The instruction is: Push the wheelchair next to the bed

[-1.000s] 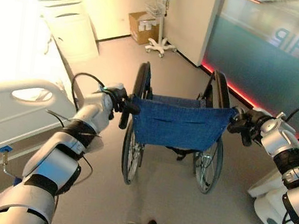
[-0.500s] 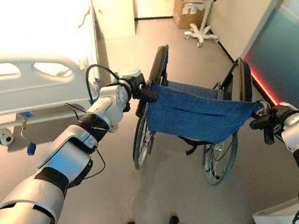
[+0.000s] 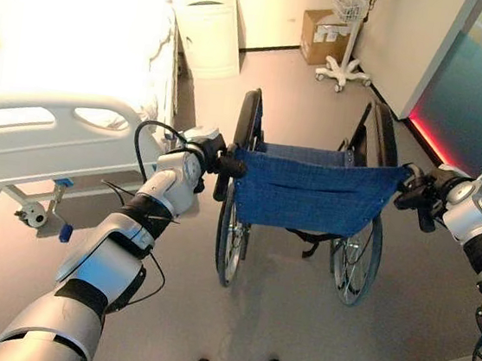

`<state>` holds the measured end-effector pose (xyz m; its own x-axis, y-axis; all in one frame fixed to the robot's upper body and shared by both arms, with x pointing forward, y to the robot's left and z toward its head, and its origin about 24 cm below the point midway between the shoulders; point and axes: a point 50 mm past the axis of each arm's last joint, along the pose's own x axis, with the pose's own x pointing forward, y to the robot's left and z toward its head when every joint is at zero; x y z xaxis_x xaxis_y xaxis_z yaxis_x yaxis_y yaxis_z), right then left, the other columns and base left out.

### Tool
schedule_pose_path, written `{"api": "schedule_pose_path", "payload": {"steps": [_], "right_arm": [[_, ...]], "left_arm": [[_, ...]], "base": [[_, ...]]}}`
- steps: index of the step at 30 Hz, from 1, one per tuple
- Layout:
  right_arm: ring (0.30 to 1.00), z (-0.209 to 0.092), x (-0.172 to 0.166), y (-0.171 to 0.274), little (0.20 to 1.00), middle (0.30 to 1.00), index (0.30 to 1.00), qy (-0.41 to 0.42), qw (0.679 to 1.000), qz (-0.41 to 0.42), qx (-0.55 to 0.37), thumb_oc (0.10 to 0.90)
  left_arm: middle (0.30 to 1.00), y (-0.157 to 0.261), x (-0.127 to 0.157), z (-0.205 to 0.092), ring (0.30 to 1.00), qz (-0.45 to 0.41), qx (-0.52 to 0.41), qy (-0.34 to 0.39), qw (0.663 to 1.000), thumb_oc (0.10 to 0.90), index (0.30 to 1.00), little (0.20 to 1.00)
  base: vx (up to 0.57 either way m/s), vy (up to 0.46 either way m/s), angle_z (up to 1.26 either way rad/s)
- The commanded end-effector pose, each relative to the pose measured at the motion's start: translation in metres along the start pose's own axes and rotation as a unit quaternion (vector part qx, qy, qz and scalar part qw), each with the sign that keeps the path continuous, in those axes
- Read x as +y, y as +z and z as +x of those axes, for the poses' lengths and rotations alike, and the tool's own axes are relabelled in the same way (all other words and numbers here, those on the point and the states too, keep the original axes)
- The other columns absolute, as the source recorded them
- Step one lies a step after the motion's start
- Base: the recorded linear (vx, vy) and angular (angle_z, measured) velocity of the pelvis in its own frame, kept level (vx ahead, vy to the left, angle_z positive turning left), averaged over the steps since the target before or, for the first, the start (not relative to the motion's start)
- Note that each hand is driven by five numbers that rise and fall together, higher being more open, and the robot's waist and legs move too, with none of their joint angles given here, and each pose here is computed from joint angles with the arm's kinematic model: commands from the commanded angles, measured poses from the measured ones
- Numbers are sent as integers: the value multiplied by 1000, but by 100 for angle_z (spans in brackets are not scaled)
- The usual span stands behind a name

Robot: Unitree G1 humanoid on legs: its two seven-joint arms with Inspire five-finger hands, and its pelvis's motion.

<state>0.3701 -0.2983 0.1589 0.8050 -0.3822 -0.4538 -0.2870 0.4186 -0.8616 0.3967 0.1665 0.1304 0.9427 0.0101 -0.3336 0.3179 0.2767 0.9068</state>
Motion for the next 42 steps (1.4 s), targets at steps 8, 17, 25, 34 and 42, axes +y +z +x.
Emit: {"api": "schedule_pose_path", "payload": {"steps": [8,17,25,34,42], "right_arm": [[300,-34,14,113,300,300,300,-35,952,-97,-290,400],[300,-31,53,121,300,300,300,20,938,-97,-333,400],[300,-26,58,117,300,300,300,19,940,-88,-328,400],[300,-30,30,114,300,300,300,-8,952,-88,-292,400],[300,-29,11,105,300,300,300,12,968,-73,-238,400]], "left_arm": [[300,-56,-60,-12,300,72,43,-135,987,400,300,300],[300,-83,-61,-17,300,44,85,-154,983,400,300,300],[300,-74,-63,-11,300,77,81,-147,983,400,300,300],[300,-54,-55,-7,300,92,52,-128,986,400,300,300],[300,-44,-53,-3,300,76,29,-101,992,400,300,300]], "base": [[400,-6,-46],[325,159,-35],[312,7,40],[502,-268,57],[487,-349,102]]}}
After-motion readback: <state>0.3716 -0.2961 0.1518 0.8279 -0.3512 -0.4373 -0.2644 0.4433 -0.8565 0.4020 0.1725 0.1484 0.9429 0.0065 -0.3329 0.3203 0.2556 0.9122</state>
